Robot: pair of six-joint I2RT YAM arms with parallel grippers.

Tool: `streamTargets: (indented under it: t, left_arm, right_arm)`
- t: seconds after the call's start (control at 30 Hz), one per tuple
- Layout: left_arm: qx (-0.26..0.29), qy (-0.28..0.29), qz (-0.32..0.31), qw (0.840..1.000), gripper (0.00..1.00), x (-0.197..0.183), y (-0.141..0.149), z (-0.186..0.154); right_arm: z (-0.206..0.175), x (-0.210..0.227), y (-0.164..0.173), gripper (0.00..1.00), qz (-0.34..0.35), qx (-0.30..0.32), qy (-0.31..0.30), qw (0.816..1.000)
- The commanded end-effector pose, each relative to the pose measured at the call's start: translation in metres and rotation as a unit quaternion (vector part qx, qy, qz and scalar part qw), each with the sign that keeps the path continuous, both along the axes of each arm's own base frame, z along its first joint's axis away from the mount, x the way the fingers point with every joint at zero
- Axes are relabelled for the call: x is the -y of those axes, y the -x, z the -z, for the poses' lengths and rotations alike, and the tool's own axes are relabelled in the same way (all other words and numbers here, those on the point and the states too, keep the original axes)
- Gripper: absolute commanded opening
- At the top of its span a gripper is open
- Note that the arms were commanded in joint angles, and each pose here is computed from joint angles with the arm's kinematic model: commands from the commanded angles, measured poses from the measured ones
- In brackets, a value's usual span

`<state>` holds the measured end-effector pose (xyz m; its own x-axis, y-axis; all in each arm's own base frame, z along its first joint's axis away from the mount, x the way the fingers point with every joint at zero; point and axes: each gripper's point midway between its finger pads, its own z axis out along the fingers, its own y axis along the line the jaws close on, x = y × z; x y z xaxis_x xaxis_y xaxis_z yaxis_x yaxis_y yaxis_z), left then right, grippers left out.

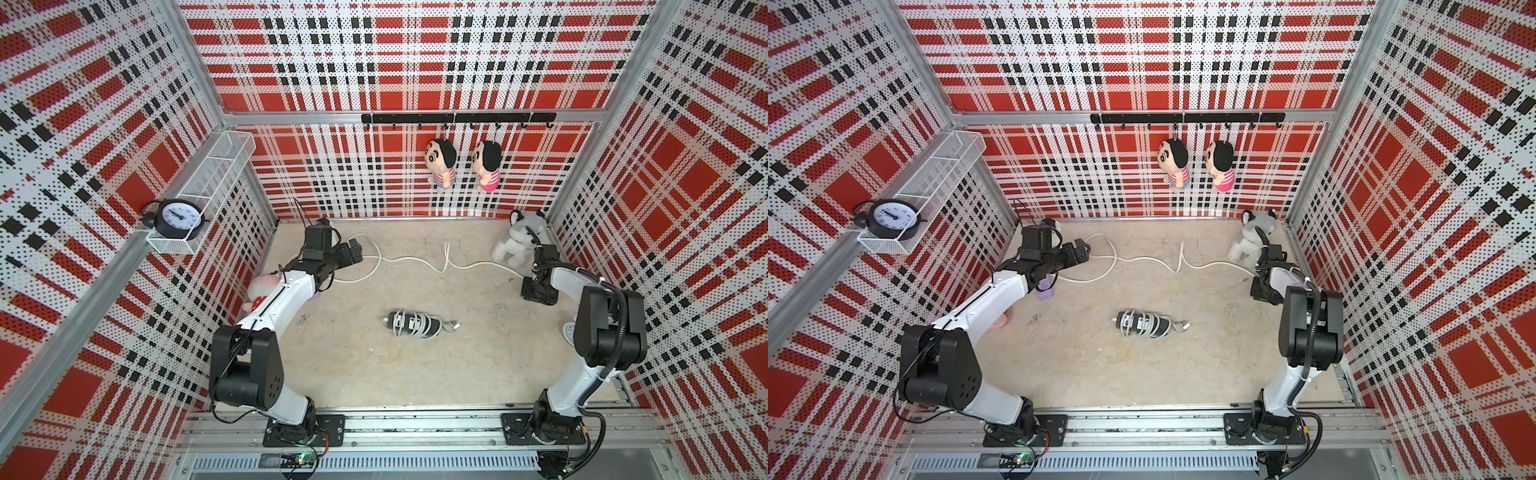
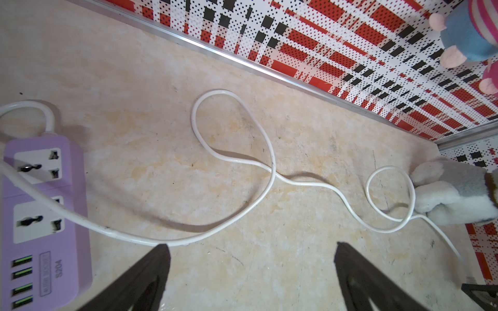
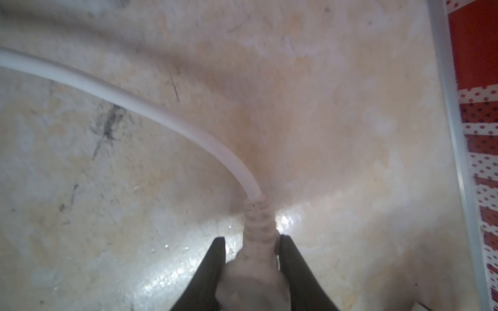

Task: Unwrap the cord wrapped around the power strip
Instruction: Move the power cord to the center of the board, then move the power strip to the center of the board.

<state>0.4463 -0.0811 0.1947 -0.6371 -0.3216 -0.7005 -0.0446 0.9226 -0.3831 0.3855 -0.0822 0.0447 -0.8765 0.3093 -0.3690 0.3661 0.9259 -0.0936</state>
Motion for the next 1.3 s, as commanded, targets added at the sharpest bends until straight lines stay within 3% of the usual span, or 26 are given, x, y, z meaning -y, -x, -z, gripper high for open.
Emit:
streamTargets:
  t: [0.0,0.1,0.17,0.27,0.4,0.63,0.8,1.03,1.27]
  left_arm:
    - [0.012,-0.024,-0.024,0.999,0.98,-0.015,0.002,-0.013]
    - [-0.010,-0.059,-0.083,0.995,0.98,-0.053,0.002,-0.004]
    - [-0.032,-0.100,-0.140,0.985,0.98,-0.085,0.007,0.007]
    - [-0.076,-0.140,-0.191,0.969,0.98,-0.120,0.016,0.030]
    - [-0.130,-0.132,-0.215,0.959,0.98,-0.137,0.027,0.071]
    - [-0.156,-0.112,-0.215,0.957,0.98,-0.133,0.029,0.118]
    - [-0.177,-0.119,-0.210,0.954,0.99,-0.132,0.022,0.140]
    - [-0.183,-0.124,-0.204,0.954,0.80,-0.130,0.002,0.154]
    - [-0.177,-0.117,-0.165,0.963,0.67,-0.090,-0.020,0.158]
  right_arm:
    - [-0.015,0.000,-0.015,0.51,-0.002,0.032,0.001,0.999]
    - [-0.030,-0.007,-0.014,0.70,-0.010,0.049,-0.014,0.999]
    - [-0.043,-0.014,-0.012,0.76,-0.017,0.062,-0.024,0.998]
    - [-0.063,-0.035,-0.012,0.77,-0.043,0.089,-0.042,0.994]
    - [-0.073,-0.068,-0.013,0.77,-0.080,0.099,-0.062,0.990]
    - [-0.082,-0.133,-0.015,0.74,-0.162,0.112,-0.119,0.973]
    - [-0.088,-0.142,-0.012,0.73,-0.172,0.122,-0.124,0.970]
    - [-0.081,-0.139,-0.001,0.73,-0.173,0.109,-0.116,0.972]
    - [-0.083,-0.137,0.002,0.73,-0.173,0.111,-0.113,0.972]
